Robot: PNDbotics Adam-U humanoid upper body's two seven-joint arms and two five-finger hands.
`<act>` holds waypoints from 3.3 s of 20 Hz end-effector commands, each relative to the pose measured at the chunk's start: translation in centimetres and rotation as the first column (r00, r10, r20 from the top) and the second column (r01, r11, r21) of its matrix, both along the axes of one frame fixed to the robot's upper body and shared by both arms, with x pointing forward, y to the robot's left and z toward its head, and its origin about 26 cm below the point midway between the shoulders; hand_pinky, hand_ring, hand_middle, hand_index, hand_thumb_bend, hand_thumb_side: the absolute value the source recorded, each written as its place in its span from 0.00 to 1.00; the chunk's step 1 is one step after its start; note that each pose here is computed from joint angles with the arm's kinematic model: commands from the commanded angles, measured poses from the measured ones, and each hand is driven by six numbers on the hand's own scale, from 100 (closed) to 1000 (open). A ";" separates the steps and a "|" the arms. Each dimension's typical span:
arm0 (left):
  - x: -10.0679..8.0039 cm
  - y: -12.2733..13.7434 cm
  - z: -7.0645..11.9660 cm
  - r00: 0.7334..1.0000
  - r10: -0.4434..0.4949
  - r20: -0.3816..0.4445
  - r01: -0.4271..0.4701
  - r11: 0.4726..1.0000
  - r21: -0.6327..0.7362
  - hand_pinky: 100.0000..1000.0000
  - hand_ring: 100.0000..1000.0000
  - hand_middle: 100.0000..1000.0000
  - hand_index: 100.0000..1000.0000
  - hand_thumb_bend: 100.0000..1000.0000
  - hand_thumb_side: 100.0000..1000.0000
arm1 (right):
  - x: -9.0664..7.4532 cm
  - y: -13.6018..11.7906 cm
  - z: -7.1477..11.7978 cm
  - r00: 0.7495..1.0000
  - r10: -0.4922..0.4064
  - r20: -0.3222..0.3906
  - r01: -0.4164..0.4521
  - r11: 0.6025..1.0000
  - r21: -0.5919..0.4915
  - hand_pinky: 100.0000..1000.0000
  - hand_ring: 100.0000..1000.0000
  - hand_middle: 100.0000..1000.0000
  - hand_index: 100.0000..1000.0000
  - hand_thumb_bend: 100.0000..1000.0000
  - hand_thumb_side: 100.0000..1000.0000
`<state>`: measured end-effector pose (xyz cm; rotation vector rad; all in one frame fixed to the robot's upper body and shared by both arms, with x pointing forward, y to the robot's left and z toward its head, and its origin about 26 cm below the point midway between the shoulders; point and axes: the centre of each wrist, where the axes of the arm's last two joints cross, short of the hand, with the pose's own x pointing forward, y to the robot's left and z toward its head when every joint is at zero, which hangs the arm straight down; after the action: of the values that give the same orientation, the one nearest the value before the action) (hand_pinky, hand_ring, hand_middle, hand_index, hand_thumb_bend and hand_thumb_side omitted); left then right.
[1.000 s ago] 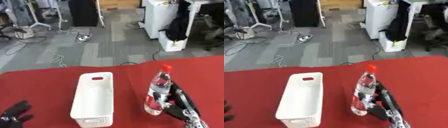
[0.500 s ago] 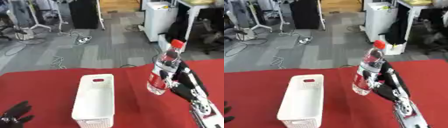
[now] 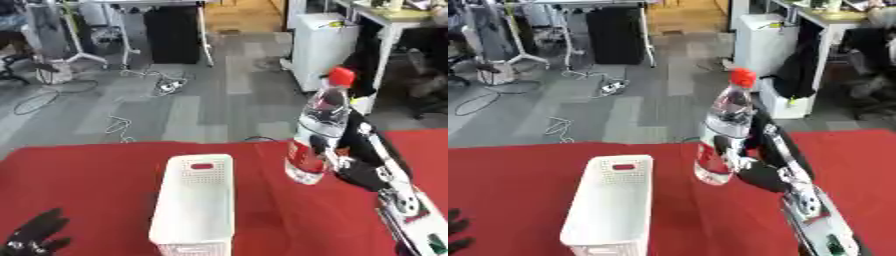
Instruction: Pick up objects on the table and place them in the box.
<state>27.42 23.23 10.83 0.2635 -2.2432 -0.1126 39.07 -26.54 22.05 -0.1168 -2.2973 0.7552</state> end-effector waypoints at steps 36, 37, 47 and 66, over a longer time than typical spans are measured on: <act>0.2 -0.6 0.5 0.995 -0.104 0.009 0.103 0.994 0.039 0.69 0.82 0.79 0.82 0.24 0.84 | 5.8 3.2 1.8 0.980 0.055 0.194 0.034 0.904 -0.427 0.00 0.09 0.29 0.75 0.06 0.26; 0.2 -0.6 0.5 0.994 -0.105 0.010 0.104 0.994 0.039 0.69 0.82 0.79 0.82 0.26 0.82 | 5.9 3.2 1.8 0.979 0.051 0.197 0.039 0.902 -0.430 0.00 0.09 0.29 0.75 0.05 0.28; 0.4 -0.9 0.7 0.992 -0.122 0.019 0.121 0.992 0.040 0.69 0.82 0.79 0.82 0.26 0.82 | 6.2 2.9 1.5 0.972 0.014 0.233 0.091 0.896 -0.435 0.12 0.24 0.35 0.75 0.05 0.35; 0.4 -0.7 0.7 0.993 -0.116 0.020 0.115 0.992 0.042 0.69 0.82 0.79 0.82 0.26 0.82 | 5.3 2.3 1.7 0.968 0.046 0.248 0.068 0.900 -0.431 0.65 0.84 0.94 0.95 0.08 0.56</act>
<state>27.81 22.30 10.92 0.1482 -2.2566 -0.2066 44.64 -23.33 22.41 -0.4170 -2.2973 1.3078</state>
